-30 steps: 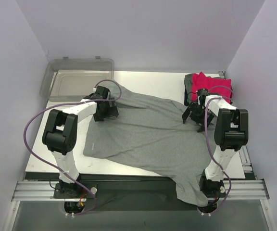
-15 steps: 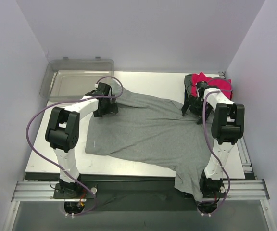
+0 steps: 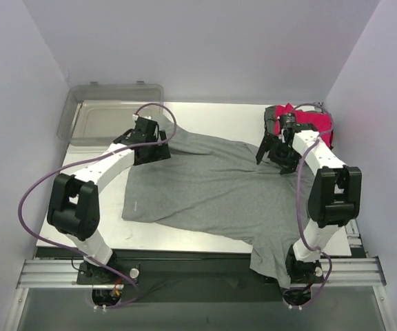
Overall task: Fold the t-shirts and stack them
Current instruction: Grap the side of the flattened tshirt closest away from the robot with both arms
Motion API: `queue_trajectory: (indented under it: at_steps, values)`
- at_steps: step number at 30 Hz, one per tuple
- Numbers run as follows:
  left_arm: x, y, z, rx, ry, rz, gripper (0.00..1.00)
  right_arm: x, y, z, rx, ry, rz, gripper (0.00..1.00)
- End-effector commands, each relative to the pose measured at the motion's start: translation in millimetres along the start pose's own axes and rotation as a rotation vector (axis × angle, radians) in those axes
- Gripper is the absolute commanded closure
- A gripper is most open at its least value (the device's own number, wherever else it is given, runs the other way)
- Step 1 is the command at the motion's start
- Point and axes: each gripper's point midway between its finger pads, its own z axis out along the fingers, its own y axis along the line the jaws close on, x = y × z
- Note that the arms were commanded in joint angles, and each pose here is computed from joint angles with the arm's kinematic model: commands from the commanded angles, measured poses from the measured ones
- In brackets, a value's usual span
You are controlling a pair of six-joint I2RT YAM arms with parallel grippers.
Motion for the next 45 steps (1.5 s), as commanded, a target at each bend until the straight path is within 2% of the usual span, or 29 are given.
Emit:
queue_trajectory:
  at_steps: [1,7,16,27,36,45]
  values:
    - [27,18,-8,-0.046,0.044,-0.028,0.03,46,-3,1,0.014,0.113,-0.019,0.01]
    - [65,32,-6,-0.052,0.114,-0.06,0.03,83,-12,16,0.049,0.202,-0.022,0.01]
    - [87,59,29,-0.09,0.194,-0.168,0.03,86,-12,37,0.072,0.257,-0.007,0.01]
    - [63,80,62,-0.16,0.183,-0.131,0.03,68,-4,60,0.058,0.302,0.027,0.01]
    - [40,76,84,-0.173,0.172,-0.11,0.03,36,12,67,0.044,0.295,0.006,0.01]
    - [16,63,83,-0.145,0.109,-0.102,0.03,14,24,71,0.025,0.288,-0.018,0.02]
